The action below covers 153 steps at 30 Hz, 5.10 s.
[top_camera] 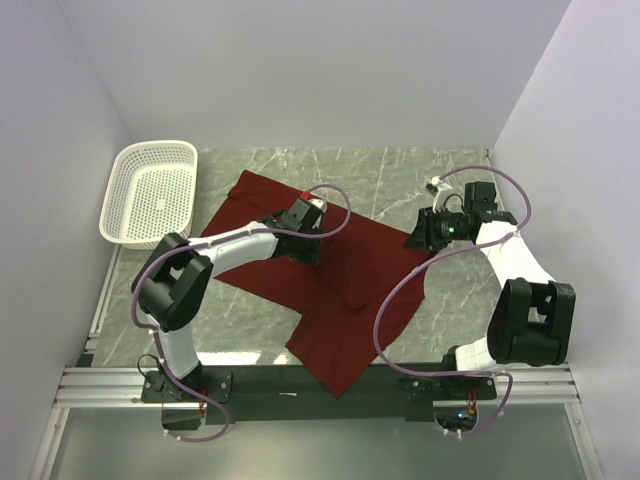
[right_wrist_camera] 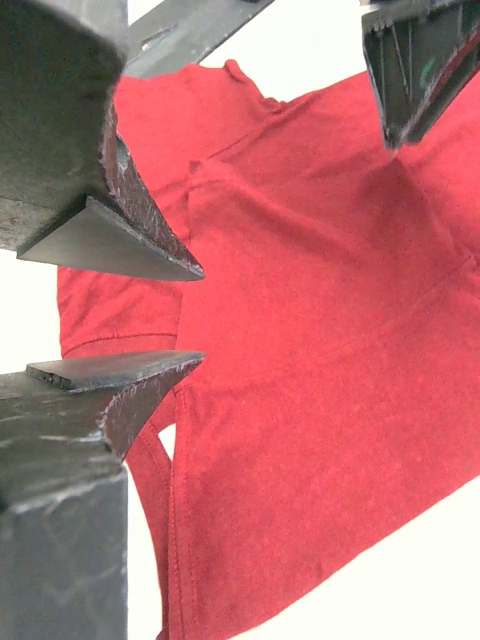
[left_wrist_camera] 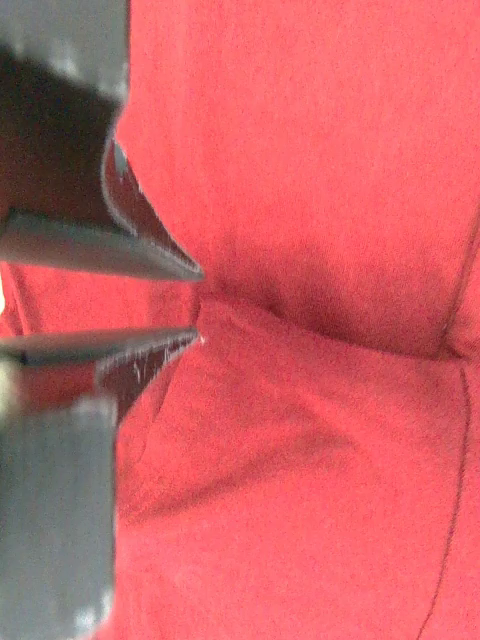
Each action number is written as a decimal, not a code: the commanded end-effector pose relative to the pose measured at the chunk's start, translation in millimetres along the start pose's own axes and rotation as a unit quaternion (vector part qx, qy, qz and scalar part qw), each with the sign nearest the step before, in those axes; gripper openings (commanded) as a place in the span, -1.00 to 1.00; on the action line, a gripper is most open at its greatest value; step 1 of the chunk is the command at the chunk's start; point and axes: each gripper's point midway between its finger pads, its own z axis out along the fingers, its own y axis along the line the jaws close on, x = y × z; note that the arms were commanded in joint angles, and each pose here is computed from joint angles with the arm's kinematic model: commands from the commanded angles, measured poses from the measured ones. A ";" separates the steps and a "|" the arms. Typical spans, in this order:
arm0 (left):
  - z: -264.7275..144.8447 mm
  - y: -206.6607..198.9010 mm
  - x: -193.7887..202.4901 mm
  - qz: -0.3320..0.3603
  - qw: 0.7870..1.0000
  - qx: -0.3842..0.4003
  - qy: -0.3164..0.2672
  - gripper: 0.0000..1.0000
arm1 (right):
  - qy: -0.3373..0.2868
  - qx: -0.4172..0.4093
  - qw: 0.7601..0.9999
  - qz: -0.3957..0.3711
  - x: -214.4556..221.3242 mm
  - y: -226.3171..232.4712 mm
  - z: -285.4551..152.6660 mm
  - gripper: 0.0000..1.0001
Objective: Fold and stack the t-shirts
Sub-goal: Fold the tshirt
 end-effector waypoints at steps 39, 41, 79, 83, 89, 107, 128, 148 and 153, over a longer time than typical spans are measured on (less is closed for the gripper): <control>-220.5 131.0 -44.9 0.027 0.922 -0.149 -0.356 0.99 | 0.050 0.198 0.956 0.211 25.6 -138.5 23.6 0.24; -219.1 131.1 -44.2 0.028 0.923 -0.149 -0.354 0.99 | 0.052 0.192 0.956 0.216 26.1 -138.5 26.3 0.22; -159.2 124.2 -87.6 0.019 0.947 -0.125 -0.296 0.99 | -0.052 0.425 0.898 0.098 -165.7 -292.8 -32.6 0.66; -146.2 130.4 -128.5 -0.019 0.949 -0.101 -0.297 0.99 | -0.079 0.414 0.904 0.073 -177.4 -262.1 -50.8 0.67; -82.0 167.4 -165.0 -0.076 0.966 -0.079 -0.233 0.78 | -0.040 0.190 0.981 -0.023 -137.8 -130.9 -18.4 0.68; 35.0 236.8 -161.2 -0.151 0.979 -0.081 -0.107 0.38 | -0.076 0.005 0.993 -0.088 -41.5 42.4 -29.4 0.72; 72.3 221.5 -112.9 -0.151 0.986 -0.062 -0.022 -0.25 | -0.091 0.009 0.993 -0.071 -43.0 32.5 -36.4 0.73; 36.0 245.0 -99.5 -0.182 0.975 -0.123 -0.028 -0.99 | -0.098 0.004 0.993 -0.072 -42.7 35.4 -42.5 0.73; 22.9 253.4 -94.8 -0.187 0.973 -0.132 -0.027 -0.99 | -0.099 0.004 0.992 -0.074 -42.9 36.6 -43.9 0.73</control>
